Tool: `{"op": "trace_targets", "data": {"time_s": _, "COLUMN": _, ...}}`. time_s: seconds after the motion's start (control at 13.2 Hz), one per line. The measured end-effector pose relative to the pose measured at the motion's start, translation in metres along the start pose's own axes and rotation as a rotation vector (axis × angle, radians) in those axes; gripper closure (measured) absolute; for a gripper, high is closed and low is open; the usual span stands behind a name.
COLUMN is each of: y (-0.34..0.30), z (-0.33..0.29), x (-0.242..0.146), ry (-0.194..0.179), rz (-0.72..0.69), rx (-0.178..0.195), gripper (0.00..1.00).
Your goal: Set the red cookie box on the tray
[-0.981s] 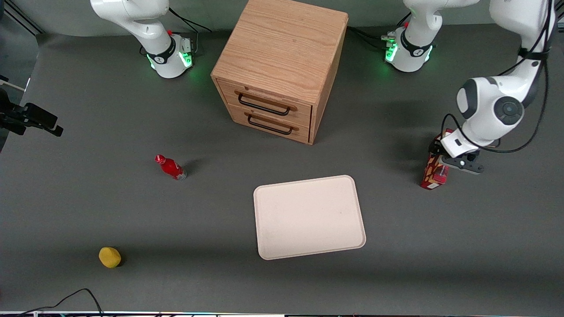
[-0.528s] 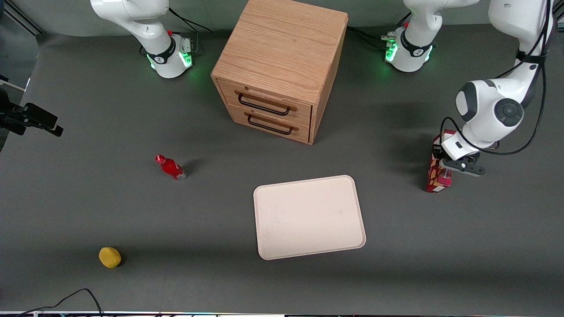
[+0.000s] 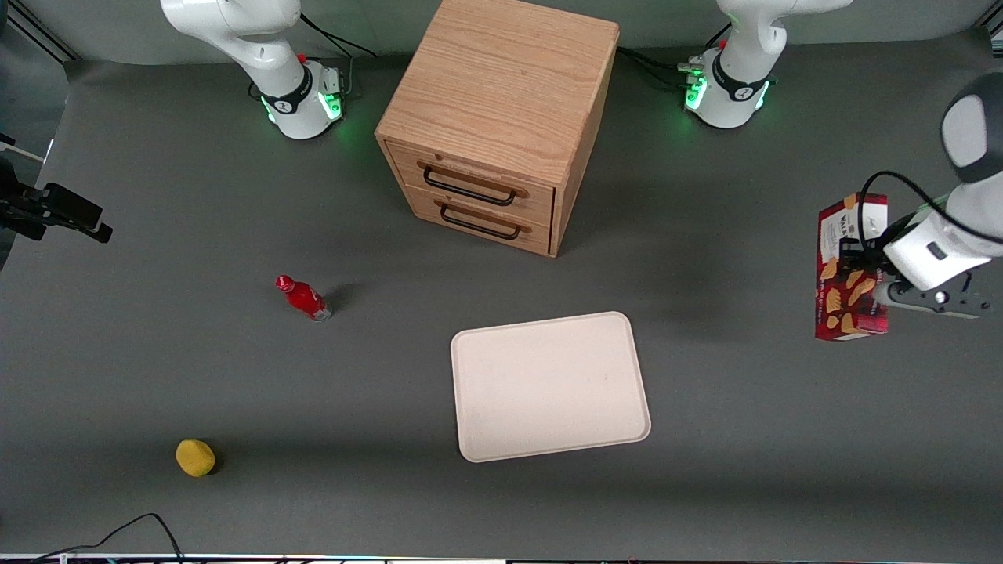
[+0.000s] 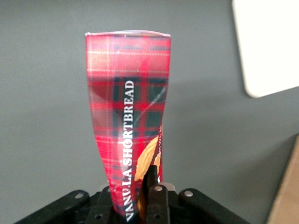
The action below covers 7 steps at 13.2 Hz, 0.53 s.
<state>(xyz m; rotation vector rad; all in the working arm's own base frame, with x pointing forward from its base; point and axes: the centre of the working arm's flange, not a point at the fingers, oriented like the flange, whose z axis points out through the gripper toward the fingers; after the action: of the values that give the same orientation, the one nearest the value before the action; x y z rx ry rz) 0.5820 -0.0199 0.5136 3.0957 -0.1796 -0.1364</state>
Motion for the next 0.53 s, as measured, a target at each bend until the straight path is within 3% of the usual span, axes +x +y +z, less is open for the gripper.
{"op": "trace_targets", "data": {"time_s": 0.15, "y": 0.068, "z": -0.016, "x": 0.013, "ry": 0.028, "rz": -0.087, "rx": -0.010, "gripper": 0.81}}
{"op": "trace_targets", "data": {"time_s": 0.23, "y": 0.106, "z": -0.005, "x": 0.023, "ry": 0.020, "rz": -0.127, "rx": -0.023, "gripper": 0.81}}
{"op": "trace_targets", "data": {"time_s": 0.3, "y": 0.145, "z": 0.015, "x": 0.036, "ry": 0.020, "rz": -0.160, "rx": -0.041, "gripper": 0.81}}
{"op": "trace_targets", "data": {"time_s": 0.53, "y": 0.225, "z": 0.112, "x": 0.081, "ry": 0.087, "rz": -0.208, "rx": -0.079, "gripper": 0.81}}
